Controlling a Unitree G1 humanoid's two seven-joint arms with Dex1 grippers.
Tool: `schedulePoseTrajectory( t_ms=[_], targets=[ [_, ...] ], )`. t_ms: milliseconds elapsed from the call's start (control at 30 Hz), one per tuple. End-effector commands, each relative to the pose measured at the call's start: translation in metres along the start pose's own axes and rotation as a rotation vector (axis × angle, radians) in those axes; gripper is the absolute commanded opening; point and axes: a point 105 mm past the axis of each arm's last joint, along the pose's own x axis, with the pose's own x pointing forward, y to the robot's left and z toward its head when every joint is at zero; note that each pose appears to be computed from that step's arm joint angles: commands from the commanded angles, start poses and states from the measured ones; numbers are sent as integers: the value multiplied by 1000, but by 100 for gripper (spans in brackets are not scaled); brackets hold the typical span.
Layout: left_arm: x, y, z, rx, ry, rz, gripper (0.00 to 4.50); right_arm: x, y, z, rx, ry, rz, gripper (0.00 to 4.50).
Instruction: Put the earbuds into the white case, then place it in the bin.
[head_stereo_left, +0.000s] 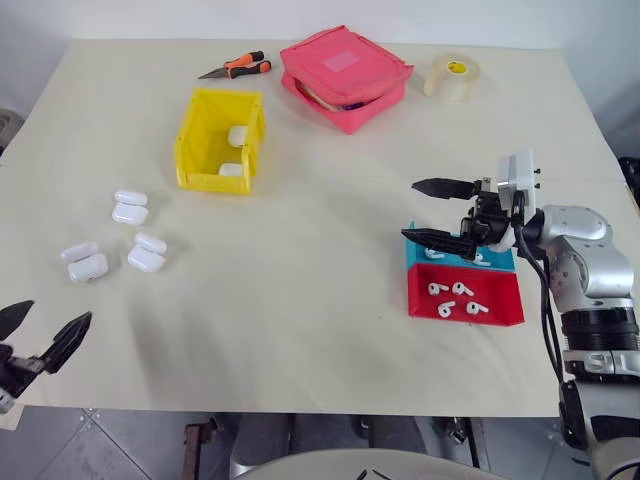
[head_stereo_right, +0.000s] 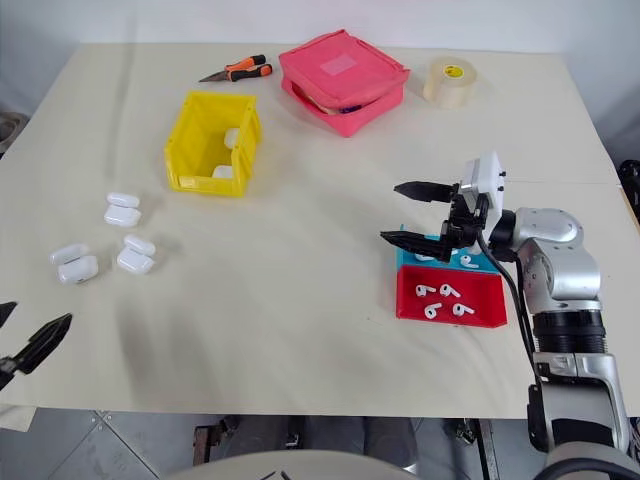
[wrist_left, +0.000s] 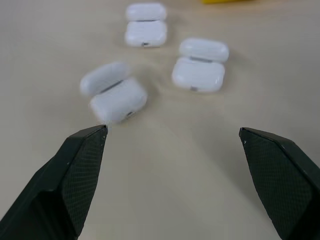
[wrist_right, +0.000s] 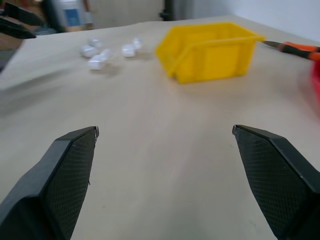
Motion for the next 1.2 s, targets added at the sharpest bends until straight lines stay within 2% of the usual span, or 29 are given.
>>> schedulePoseTrajectory(
  t_ms=[33, 233, 367, 500, 667, 833, 1033, 1200],
  targets=[
    [-16, -1, 7, 30, -35, 27, 448, -2, 0, 7, -39, 1, 48, 450],
    [-26, -2, 4, 34, -44, 47, 448, 1, -3, 7, -40, 4, 83, 450],
    [-22, -3, 9, 58, -38, 21, 448, -3, 8, 4, -38, 30, 141, 450],
    [-11, -2, 18, 88, -47, -10, 448, -10, 20, 2, -47, 62, 171, 450],
    [17, -5, 34, 134, -58, -64, 448, -14, 20, 0, -49, 67, 121, 450],
    [59, -24, 47, 148, 22, -164, 448, -11, 21, 0, -52, 50, 85, 450],
    [83, -27, 53, 163, 178, -206, 448, -13, 25, -3, -47, 46, 52, 450],
    [91, -20, 42, 159, 417, -197, 448, -16, 28, -5, -43, 50, 29, 450]
  ],
)
